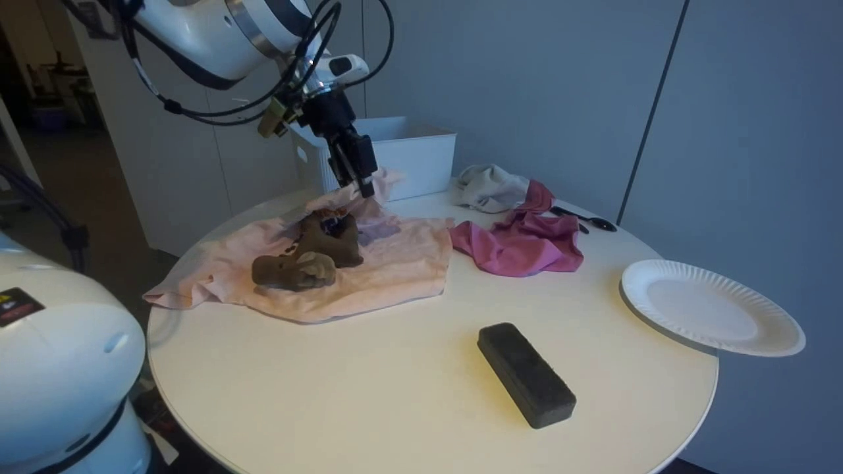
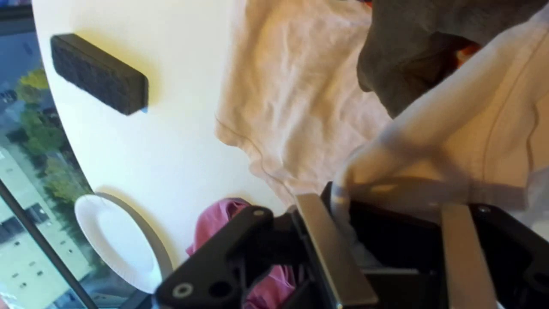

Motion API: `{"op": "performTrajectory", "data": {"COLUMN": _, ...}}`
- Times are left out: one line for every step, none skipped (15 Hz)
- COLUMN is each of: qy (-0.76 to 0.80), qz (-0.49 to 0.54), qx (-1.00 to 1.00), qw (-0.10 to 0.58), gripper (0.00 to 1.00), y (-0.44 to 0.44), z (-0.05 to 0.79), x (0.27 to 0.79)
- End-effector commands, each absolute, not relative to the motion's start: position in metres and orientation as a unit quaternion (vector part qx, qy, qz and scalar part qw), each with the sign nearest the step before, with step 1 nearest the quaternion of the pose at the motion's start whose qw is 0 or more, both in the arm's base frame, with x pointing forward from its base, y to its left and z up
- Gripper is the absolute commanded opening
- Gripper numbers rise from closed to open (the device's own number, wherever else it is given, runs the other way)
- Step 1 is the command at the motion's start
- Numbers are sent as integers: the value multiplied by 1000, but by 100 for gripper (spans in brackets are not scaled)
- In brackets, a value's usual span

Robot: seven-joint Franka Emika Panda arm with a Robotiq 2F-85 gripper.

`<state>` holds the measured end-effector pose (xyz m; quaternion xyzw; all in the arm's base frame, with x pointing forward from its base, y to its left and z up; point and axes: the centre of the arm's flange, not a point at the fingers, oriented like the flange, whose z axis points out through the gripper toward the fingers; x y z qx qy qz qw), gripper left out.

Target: Put the toy moose on the pink shirt, wrap it up and put it inside the white basket

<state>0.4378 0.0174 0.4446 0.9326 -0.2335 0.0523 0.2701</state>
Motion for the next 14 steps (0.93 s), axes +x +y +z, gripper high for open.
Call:
{"op": "performTrajectory", "data": {"qy": -316, "qz": 20, "qx": 898, "qw": 305, "gripper": 1, "y": -7, "z": 401, "x": 425}}
{"op": "performTrajectory", "data": {"qy": -338, "qz": 4, "qx": 888, "qw": 312, "gripper": 0, "y": -11, "z": 387, "x": 424}}
{"op": "performTrajectory", "data": {"qy": -357, "qz": -15, "qx": 877, "qw": 322, "gripper": 0, "y": -14, "z": 371, "x": 421}}
{"op": "performTrajectory", "data": {"qy": -374, "qz": -33, "qx": 866, "qw": 330, "gripper": 0, "y": -16, "z": 357, "x": 421}}
{"op": "performTrajectory", "data": {"qy": -390, "qz": -50, "qx": 854, "qw": 340, "gripper": 0, "y": -16, "z": 344, "x": 419}}
{"op": "performTrajectory", "data": {"qy": -407, "qz": -69, "qx": 842, "qw": 347, "gripper": 25, "y": -17, "z": 341, "x": 424}}
{"op": "performTrajectory", "data": {"qy": -420, "qz": -87, "qx": 832, "qw": 353, "gripper": 25, "y": -14, "z": 338, "x": 425}}
{"op": "performTrajectory", "data": {"qy": -436, "qz": -101, "qx": 819, "qw": 358, "gripper": 33, "y": -13, "z": 339, "x": 427}}
{"op": "performTrajectory", "data": {"qy": -458, "qz": -107, "qx": 806, "qw": 360, "gripper": 39, "y": -11, "z": 348, "x": 429}}
{"op": "performTrajectory", "data": {"qy": -481, "qz": -110, "qx": 789, "qw": 365, "gripper": 48, "y": -8, "z": 353, "x": 428}}
{"op": "performTrajectory", "data": {"qy": -505, "qz": -103, "qx": 774, "qw": 368, "gripper": 54, "y": -4, "z": 363, "x": 427}}
{"op": "performTrajectory", "data": {"qy": -528, "qz": -89, "qx": 759, "qw": 370, "gripper": 60, "y": 4, "z": 376, "x": 425}}
{"op": "performTrajectory", "data": {"qy": -545, "qz": -67, "qx": 749, "qw": 372, "gripper": 69, "y": 11, "z": 389, "x": 422}}
{"op": "performTrajectory", "data": {"qy": -552, "qz": -37, "qx": 747, "qw": 369, "gripper": 77, "y": 20, "z": 403, "x": 420}}
